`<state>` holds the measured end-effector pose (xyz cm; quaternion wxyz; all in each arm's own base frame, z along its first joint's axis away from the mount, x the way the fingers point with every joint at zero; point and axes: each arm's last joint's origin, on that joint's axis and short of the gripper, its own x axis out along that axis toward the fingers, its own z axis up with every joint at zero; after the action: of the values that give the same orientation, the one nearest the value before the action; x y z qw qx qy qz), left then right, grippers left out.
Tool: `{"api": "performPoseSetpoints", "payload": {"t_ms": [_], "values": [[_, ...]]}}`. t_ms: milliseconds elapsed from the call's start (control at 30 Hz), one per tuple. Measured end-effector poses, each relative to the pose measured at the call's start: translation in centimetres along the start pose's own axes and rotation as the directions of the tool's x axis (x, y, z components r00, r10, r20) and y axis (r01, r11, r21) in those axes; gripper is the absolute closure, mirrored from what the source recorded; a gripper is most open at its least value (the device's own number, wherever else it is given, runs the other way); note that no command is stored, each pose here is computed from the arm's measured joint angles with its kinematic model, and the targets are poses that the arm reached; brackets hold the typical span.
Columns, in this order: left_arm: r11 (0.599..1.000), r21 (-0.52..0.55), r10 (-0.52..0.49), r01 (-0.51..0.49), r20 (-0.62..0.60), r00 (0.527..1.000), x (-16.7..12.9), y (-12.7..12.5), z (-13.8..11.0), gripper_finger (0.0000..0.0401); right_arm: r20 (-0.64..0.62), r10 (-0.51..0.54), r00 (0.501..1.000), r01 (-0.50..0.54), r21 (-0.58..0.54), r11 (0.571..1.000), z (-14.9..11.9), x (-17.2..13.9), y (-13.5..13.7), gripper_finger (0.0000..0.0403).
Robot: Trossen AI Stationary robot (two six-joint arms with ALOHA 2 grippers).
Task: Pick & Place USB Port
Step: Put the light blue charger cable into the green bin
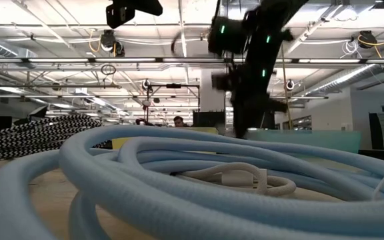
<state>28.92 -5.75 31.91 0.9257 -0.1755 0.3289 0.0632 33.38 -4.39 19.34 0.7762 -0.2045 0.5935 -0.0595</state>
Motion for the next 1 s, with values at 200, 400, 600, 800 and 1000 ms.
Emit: {"api": "performPoseSetpoints", "payload": {"t_ms": [200,400,600,800,1000], "values": [[1.0,0.031,0.001,-0.001,0.006,1.0,0.0,0.0,0.1,0.0401,-0.011,-0.113,0.994,0.111,0.265,0.958,-2.0,-8.1,-1.5,0.038],[0.999,0.04,0.002,-0.003,0.007,1.0,0.0,0.1,0.1,0.0401,-0.289,-0.251,0.924,0.332,0.278,0.901,-7.4,-10.5,-4.1,0.038],[1.0,0.024,0.0,-0.001,0.005,1.0,0.1,0.5,0.4,0.04,-0.405,-0.213,0.889,0.375,0.377,0.847,-12.0,-6.8,-7.1,0.038],[1.0,0.007,-0.02,0.02,-0.005,1.0,0.1,0.4,0.3,0.0401,-0.415,-0.146,0.898,0.327,0.409,0.852,-15.7,-2.9,-8.6,0.038],[0.999,-0.014,-0.032,0.032,-0.011,0.999,0.0,0.0,0.1,0.0401,-0.422,-0.077,0.903,0.225,0.314,0.922,-17.9,-1.2,-8.3,0.038]]}}
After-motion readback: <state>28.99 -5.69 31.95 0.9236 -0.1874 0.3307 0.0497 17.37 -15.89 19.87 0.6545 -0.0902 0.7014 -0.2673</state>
